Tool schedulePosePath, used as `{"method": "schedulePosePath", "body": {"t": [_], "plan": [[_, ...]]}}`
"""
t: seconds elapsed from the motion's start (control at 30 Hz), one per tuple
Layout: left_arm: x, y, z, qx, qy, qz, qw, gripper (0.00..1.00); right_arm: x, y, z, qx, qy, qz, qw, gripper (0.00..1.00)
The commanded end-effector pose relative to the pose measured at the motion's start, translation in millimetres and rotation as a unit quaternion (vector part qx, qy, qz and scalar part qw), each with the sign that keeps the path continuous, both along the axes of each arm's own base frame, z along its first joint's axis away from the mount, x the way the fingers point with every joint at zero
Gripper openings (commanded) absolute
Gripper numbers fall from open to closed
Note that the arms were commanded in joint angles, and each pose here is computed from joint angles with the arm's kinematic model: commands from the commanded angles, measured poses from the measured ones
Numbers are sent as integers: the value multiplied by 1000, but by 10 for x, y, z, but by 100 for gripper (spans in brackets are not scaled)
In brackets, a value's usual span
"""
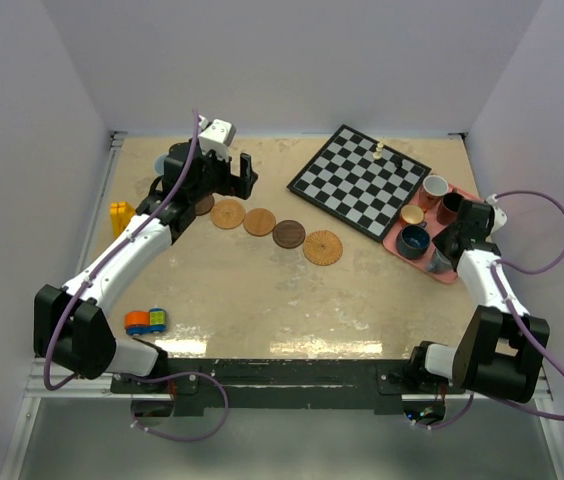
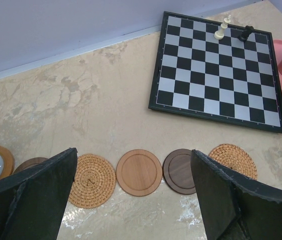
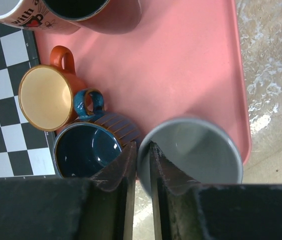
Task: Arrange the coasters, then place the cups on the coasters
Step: Pick up the cup at the center of the board.
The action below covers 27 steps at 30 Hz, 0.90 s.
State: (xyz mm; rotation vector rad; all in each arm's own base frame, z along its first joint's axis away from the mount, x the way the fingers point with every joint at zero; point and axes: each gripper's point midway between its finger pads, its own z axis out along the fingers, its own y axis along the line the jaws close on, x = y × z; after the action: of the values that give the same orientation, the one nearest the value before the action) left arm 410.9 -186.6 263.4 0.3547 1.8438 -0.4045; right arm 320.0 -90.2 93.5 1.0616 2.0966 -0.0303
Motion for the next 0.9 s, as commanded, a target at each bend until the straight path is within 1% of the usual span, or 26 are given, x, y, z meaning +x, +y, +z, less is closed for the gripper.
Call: {"method": "schedulePosePath", "body": {"t": [0.0, 0.03, 0.07, 0.17, 0.23, 0.27, 0.37, 0.47, 0.63, 0.7, 0.77, 0.83, 0.87], "plan": [[-21, 15, 254, -5, -32, -2, 999, 99, 92, -49, 113, -15, -25, -2, 1000, 10], [-24, 15, 256, -4, -33, -3, 999, 99, 96, -55, 123, -15, -26, -3, 1000, 3], [-25, 17, 266, -3, -36, -4, 999, 99, 101, -57, 136, -16, -27, -3, 1000, 0], [-48, -6, 291, -3, -42, -13, 999, 97, 129, -96, 250, -27, -35, -5, 999, 0], [-88, -38, 293, -2, -48, -29, 998, 90, 147, -131, 368, -40, -42, -5, 998, 0], [-85, -63, 377, -8, -68, -36, 997, 88, 166, -156, 457, -48, -49, -6, 998, 0], [-103, -84, 413, -5, -81, -47, 996, 89, 203, -247, 764, -78, -69, -11, 994, 0], [-147, -98, 468, -6, -95, -58, 994, 91, 239, -256, 1121, -95, -105, -6, 990, 0], [-231, -154, 571, -3, -118, -84, 989, 90, 299, -186, 1711, -110, -163, 13, 980, 0], [-270, -166, 614, 6, -131, -92, 987, 90, 380, -11, 1868, -97, -184, 41, 977, 0], [-329, -204, 674, 8, -144, -100, 984, 89, 492, 268, 1996, -82, -203, 71, 973, 0], [-387, -262, 685, 15, -154, -102, 983, 89, 627, 655, 2045, -66, -216, 101, 969, 0], [-421, -314, 663, 22, -156, -103, 982, 89, 681, 989, 2086, -49, -227, 135, 963, 0]]}}
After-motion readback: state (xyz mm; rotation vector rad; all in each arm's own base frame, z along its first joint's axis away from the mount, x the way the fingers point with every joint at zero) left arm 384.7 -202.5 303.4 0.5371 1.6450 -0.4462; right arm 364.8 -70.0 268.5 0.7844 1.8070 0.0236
